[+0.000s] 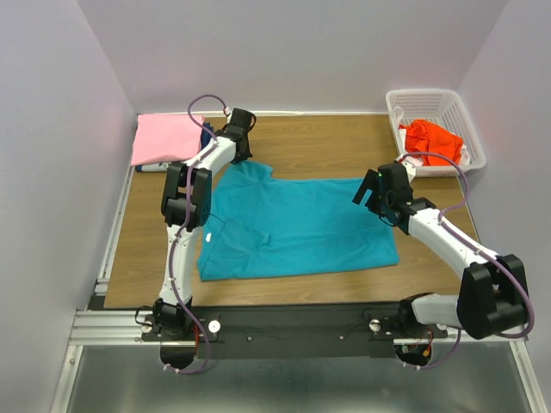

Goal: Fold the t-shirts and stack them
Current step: Fold the tshirt

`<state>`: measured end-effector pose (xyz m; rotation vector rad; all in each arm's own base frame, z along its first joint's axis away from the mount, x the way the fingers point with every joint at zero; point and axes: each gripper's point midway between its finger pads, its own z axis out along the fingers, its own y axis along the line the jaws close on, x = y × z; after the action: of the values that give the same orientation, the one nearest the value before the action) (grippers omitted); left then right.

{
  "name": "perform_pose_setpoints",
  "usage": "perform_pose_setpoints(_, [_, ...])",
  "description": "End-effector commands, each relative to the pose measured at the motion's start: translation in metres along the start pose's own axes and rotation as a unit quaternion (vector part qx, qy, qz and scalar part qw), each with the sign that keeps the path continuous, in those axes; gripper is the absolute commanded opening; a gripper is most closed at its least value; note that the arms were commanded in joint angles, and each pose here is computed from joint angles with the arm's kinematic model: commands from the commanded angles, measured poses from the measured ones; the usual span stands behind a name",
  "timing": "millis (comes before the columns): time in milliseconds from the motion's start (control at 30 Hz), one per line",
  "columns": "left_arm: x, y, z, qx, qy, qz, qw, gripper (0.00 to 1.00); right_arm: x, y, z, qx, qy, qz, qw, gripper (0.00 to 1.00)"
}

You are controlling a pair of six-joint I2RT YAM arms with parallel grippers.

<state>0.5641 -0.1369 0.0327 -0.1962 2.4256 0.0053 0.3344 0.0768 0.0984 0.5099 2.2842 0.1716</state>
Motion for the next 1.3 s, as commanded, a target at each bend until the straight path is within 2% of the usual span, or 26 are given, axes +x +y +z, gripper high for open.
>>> perform_pose_setpoints(0, [-0.021, -0.013, -0.029, 0.033, -0.03, 0.005, 0.999, 0.0, -0.014, -0.009, 0.006, 0.043, -0.027, 0.006, 0.999, 1.0])
perform_pose_setpoints(167, [-0.026, -0.018, -0.059, 0.056, -0.059, 0.006, 0.997, 0.0, -0.051, -0.003, 0.021, 0.083, -0.067, 0.01, 0.994, 1.0])
perform_pose_setpoints(233, [-0.021, -0.016, -0.064, 0.052, -0.068, 0.006, 0.996, 0.0, -0.051, -0.005, 0.039, 0.109, -0.061, 0.0, 0.992, 1.0])
perform_pose_setpoints(267, [-0.021, -0.015, -0.067, 0.05, -0.072, 0.005, 0.996, 0.0, -0.069, 0.001, 0.041, 0.113, -0.079, -0.003, 0.99, 1.0])
perform_pose_setpoints(300, [-0.026, -0.016, -0.075, 0.055, -0.084, 0.002, 0.995, 0.0, -0.063, -0.002, 0.055, 0.128, -0.066, -0.015, 0.989, 1.0])
perform_pose_setpoints(333, [-0.019, -0.016, -0.076, 0.055, -0.079, 0.004, 0.995, 0.0, -0.068, 0.0, 0.059, 0.135, -0.073, -0.016, 0.988, 1.0])
perform_pose_setpoints(367, [-0.027, -0.019, -0.086, 0.065, -0.097, 0.001, 0.993, 0.0, -0.081, 0.001, 0.062, 0.147, -0.089, -0.015, 0.985, 1.0])
perform_pose_setpoints(400, [-0.018, -0.02, -0.087, 0.067, -0.091, 0.006, 0.994, 0.0, -0.076, -0.003, 0.075, 0.163, -0.081, -0.023, 0.983, 1.0])
perform_pose_setpoints(500, [-0.024, -0.027, -0.104, 0.087, -0.116, 0.006, 0.989, 0.0, -0.085, 0.003, 0.093, 0.171, -0.082, -0.033, 0.981, 0.99])
perform_pose_setpoints(700, [-0.009, -0.027, -0.117, 0.089, -0.114, 0.014, 0.989, 0.0, -0.074, -0.003, 0.133, 0.193, -0.056, -0.047, 0.978, 0.95])
perform_pose_setpoints(1067, [0.008, -0.019, -0.15, 0.084, -0.136, 0.008, 0.987, 0.0, -0.07, -0.025, 0.148, 0.234, -0.05, -0.062, 0.969, 0.87])
perform_pose_setpoints(1267, [0.015, -0.018, -0.161, 0.086, -0.14, 0.005, 0.986, 0.0, -0.07, -0.028, 0.148, 0.242, -0.052, -0.065, 0.967, 0.76])
